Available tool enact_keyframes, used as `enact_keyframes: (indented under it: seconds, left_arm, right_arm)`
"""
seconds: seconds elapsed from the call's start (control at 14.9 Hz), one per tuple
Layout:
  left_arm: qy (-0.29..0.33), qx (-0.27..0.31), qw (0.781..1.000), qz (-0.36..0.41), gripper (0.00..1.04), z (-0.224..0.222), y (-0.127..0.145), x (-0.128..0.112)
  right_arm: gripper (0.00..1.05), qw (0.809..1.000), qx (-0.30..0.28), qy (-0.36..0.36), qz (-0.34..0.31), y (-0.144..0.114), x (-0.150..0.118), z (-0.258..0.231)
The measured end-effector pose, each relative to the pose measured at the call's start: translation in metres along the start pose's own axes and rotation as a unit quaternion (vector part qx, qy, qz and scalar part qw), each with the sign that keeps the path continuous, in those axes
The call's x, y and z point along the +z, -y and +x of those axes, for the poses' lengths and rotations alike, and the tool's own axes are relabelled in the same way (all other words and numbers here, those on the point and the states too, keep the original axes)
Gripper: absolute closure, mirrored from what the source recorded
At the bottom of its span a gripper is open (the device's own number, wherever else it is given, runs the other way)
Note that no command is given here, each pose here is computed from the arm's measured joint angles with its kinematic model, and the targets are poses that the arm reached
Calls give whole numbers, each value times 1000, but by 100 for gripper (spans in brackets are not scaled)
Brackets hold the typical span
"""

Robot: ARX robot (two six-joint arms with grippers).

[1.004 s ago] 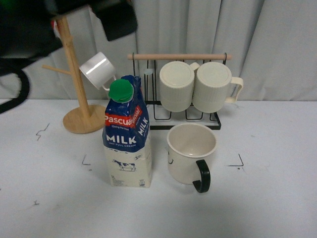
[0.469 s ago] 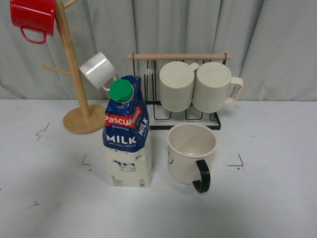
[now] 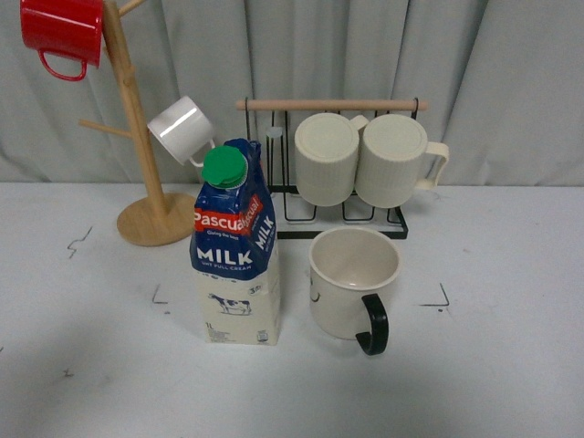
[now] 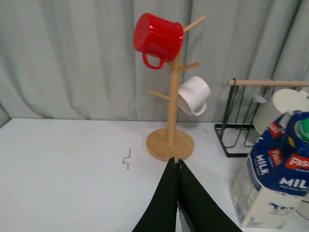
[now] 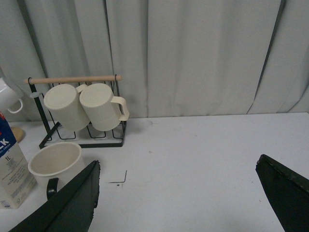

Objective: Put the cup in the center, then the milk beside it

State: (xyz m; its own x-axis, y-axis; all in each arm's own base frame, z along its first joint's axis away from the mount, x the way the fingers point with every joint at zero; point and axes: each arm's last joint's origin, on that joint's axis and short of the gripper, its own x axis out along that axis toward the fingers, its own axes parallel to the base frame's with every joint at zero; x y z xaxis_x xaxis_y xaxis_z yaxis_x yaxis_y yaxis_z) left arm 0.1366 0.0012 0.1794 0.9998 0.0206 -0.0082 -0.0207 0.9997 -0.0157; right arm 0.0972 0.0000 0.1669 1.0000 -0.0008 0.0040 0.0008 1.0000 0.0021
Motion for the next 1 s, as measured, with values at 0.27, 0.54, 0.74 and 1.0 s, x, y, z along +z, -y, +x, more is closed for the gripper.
enact_keyframes:
  seconds: [0.27,0.54,0.74,1.0]
  left_arm:
    - [2,-11,1000,0,103,-12,1,-11]
    - [9,-11,1000,0,103,-21,1,-9]
    - [10,-11,1000,0,103,-26,1,-9]
    - [10,-11,1000,0,103,-28,1,-10]
  right_arm:
    - [6,1000,0,0,0,0,0,0]
    - [6,1000,0,0,0,0,0,0]
    - [6,1000,0,0,0,0,0,0]
    - [6,1000,0,0,0,0,0,0]
